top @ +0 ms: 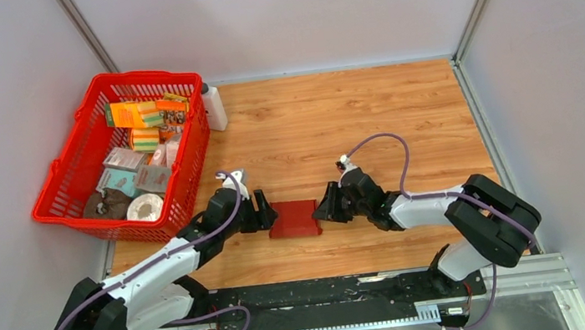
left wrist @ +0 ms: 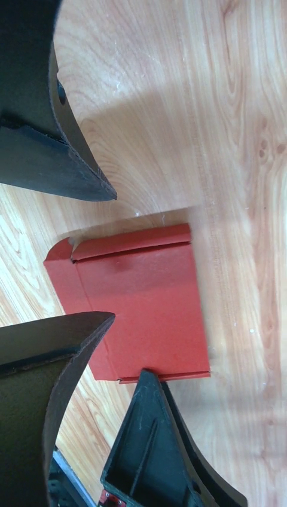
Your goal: Fold the paper box
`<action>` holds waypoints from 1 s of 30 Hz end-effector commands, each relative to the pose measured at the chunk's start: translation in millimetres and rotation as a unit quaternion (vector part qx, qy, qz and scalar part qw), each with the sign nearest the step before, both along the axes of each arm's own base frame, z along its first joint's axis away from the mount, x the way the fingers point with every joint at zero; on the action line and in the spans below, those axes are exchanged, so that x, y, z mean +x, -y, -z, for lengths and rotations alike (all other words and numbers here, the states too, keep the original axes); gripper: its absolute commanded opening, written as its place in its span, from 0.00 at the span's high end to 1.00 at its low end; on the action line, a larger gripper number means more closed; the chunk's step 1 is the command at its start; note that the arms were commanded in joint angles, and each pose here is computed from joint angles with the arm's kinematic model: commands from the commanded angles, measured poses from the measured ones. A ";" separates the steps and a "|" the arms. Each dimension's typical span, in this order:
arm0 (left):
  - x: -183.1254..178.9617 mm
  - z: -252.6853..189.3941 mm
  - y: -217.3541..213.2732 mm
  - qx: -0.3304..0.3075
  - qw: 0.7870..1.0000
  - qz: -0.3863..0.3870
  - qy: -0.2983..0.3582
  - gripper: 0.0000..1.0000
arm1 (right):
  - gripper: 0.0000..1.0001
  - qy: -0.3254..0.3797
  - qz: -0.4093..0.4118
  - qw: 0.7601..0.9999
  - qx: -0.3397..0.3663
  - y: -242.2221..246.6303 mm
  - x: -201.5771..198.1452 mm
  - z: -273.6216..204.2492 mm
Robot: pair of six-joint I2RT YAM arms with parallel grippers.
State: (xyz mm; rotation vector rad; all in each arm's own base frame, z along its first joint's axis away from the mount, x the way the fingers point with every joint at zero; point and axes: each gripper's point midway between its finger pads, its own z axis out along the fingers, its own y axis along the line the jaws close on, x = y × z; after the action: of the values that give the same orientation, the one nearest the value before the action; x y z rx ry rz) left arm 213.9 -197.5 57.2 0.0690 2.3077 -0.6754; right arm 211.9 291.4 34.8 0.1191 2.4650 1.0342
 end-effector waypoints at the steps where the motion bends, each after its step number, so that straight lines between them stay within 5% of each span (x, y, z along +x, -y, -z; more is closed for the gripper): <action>1: 7.4 -23.6 4.9 -0.029 1.000 -0.008 0.000 0.24 | 0.75 0.001 0.035 0.999 -0.022 18.7 5.3 11.7; 30: -4.8 13.1 30.9 -0.138 0.983 -0.043 -0.111 0.21 | 0.81 -0.055 0.099 0.993 -0.028 50.2 7.2 40.5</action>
State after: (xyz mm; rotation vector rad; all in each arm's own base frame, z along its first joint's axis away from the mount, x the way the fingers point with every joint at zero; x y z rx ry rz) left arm 209.4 -223.0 44.9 -0.1768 2.3790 -0.9412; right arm 229.6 269.8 34.1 0.3327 2.4100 1.0768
